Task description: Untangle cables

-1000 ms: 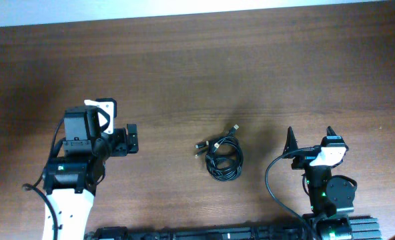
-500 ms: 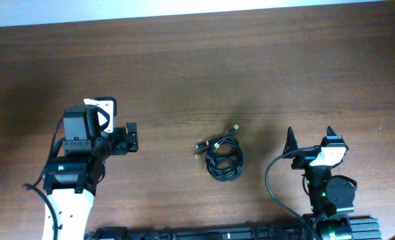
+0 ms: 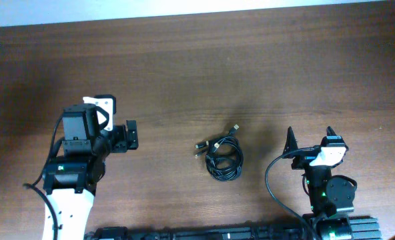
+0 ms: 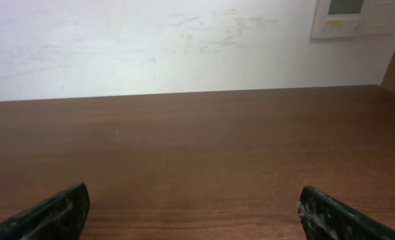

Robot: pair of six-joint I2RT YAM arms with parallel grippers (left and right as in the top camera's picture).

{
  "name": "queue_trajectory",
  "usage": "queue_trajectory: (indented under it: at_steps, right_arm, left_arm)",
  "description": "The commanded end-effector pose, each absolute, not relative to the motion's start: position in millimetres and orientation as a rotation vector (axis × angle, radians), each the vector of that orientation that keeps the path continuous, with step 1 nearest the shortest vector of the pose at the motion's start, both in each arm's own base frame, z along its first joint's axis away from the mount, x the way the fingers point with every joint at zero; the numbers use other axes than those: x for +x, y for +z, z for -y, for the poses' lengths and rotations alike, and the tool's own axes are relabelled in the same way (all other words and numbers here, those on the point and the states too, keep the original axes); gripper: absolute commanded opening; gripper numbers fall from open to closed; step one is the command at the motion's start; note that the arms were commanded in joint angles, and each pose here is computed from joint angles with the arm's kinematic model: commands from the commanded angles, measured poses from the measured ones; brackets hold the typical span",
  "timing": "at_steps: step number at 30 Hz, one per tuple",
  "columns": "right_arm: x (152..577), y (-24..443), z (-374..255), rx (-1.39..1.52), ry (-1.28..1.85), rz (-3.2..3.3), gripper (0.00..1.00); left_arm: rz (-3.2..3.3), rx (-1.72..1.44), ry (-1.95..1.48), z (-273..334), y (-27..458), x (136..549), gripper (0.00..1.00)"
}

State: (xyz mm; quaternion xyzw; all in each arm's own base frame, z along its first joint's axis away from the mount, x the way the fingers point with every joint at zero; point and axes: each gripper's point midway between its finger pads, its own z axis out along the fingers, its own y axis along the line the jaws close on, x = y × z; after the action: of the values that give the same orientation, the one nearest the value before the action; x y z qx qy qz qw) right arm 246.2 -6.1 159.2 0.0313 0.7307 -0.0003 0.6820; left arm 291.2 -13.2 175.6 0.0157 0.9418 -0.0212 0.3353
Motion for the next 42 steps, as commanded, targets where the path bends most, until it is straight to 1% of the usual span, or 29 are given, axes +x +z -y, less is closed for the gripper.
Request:
queue_trajectory:
  at_steps: [1, 3, 11, 15, 20, 22, 25, 28, 30, 33, 36, 40, 42]
  right_arm:
    - [246.4, 154.0, 7.8, 0.078, -0.012, -1.655, 0.99]
    - [246.4, 154.0, 7.8, 0.078, -0.012, -1.655, 0.99]
    - [246.4, 154.0, 7.2, 0.075, -0.009, -1.655, 0.99]
    - [247.4, 179.2, 4.5, 0.064, 0.01, -1.553, 0.99]
    - [247.0, 179.3, -13.5, -0.019, 0.091, -1.557, 0.99]
    - [245.5, 184.0, -14.3, -0.008, 0.11, -1.561, 0.99]
    - [235.8, 215.2, -15.7, -0.019, 0.113, -1.566, 0.99]
    - [229.1, 256.0, -20.2, -0.04, 0.135, -1.582, 0.99]
    - [230.7, 272.8, -25.5, -0.062, 0.16, -1.642, 0.99]
    - [244.1, 288.6, -26.4, -0.056, 0.168, -1.796, 0.99]
    - [258.6, 290.1, -30.7, -0.064, 0.195, -2.005, 0.99]
    - [274.9, 272.2, -33.4, -0.101, 0.199, -2.242, 0.99]
    - [284.9, 254.1, -43.7, -0.124, 0.275, -2.326, 0.99]
  left_arm:
    - [-2.415, 0.07, -0.158, 26.3, 189.3, 297.0, 0.99]
    - [-2.416, 0.088, -0.206, 33.1, 189.4, 295.5, 0.99]
    - [-2.43, 0.095, -0.218, 34.6, 187.2, 292.5, 0.99]
    - [-2.41, 0.14, -0.34, 51.5, 191.5, 291.4, 0.99]
    - [-2.386, 0.158, -0.387, 58.2, 196.0, 293.3, 0.99]
    - [-2.386, 0.159, -0.392, 58.8, 196.0, 293.0, 0.99]
    - [-2.386, 0.161, -0.395, 59.3, 196.1, 292.9, 0.99]
    - [-2.387, 0.161, -0.395, 59.3, 196.0, 292.8, 0.99]
    - [-2.394, 0.159, -0.396, 59.3, 194.9, 291.5, 0.99]
    - [-2.395, 0.158, -0.392, 58.6, 194.6, 291.6, 0.99]
    - [-2.398, 0.158, -0.393, 58.7, 194.1, 290.9, 0.99]
    - [-2.397, 0.158, -0.393, 58.7, 194.2, 291.1, 0.99]
    - [-2.394, 0.158, -0.392, 58.7, 194.8, 291.7, 0.99]
